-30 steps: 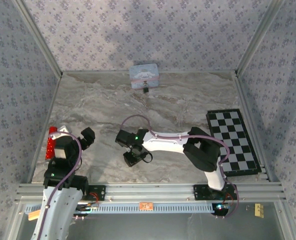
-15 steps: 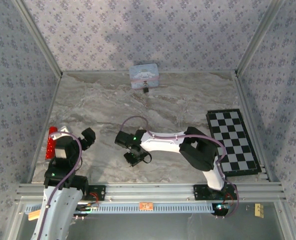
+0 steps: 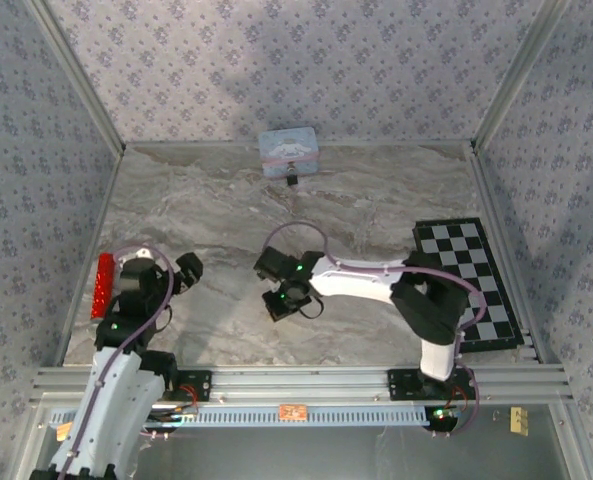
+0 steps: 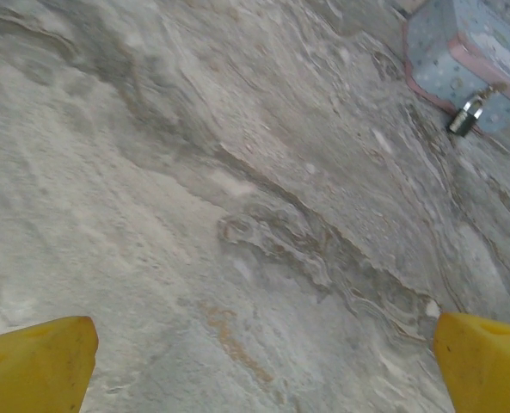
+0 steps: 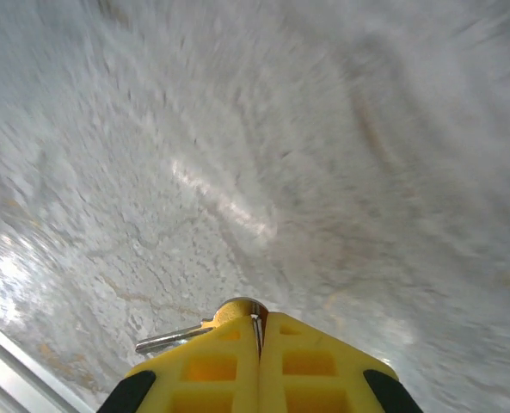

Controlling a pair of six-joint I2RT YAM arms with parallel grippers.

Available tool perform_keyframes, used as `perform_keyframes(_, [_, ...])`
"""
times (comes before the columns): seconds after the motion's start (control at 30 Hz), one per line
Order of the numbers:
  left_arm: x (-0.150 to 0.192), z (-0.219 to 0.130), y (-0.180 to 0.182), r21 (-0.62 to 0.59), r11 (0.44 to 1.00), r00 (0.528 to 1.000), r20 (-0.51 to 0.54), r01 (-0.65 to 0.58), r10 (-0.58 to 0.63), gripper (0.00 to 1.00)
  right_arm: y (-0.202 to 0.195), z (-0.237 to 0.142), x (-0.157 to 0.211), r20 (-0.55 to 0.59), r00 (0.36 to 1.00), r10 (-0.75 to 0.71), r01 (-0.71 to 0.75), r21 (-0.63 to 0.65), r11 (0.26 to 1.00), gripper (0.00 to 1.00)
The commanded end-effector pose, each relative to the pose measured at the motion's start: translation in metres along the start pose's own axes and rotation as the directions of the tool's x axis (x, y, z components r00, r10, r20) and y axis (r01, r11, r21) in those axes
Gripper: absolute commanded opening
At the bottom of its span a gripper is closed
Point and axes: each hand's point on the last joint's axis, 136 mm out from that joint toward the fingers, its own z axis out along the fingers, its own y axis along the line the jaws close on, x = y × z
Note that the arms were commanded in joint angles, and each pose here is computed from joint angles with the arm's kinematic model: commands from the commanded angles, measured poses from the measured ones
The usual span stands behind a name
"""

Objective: Unlock the padlock with the key

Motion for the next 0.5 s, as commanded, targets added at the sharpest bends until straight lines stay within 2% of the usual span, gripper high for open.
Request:
perform_keyframes(0.0, [-0.008, 0.001, -0.043, 0.176, 0.984, 0.999, -0.025, -0.024, 0.029, 1.0, -0.008, -0.025, -0.019, 0.109, 0.988, 0.11, -0.105, -0.056, 0.993, 0.0])
perform_keyframes(0.17, [0.004, 0.007, -0.089, 0.335, 0.941, 0.992, -0.095, -0.051, 0.088, 1.0, -0.038, -0.061, -0.045, 0.262, 0.915, 0.307, -0.295, -0.086, 0.952, 0.0])
perform_keyframes(0.33, [0.018, 0.001, -0.144, 0.495, 0.863, 0.983, -0.092, -0.095, 0.161, 0.99, -0.067, -0.093, -0.059, 0.405, 0.754, 0.517, -0.5, -0.155, 0.852, 0.0])
perform_keyframes(0.47, [0.024, -0.006, -0.178, 0.593, 0.799, 0.979, -0.086, -0.098, 0.184, 0.97, -0.076, -0.111, -0.066, 0.482, 0.631, 0.608, -0.584, -0.221, 0.781, 0.0])
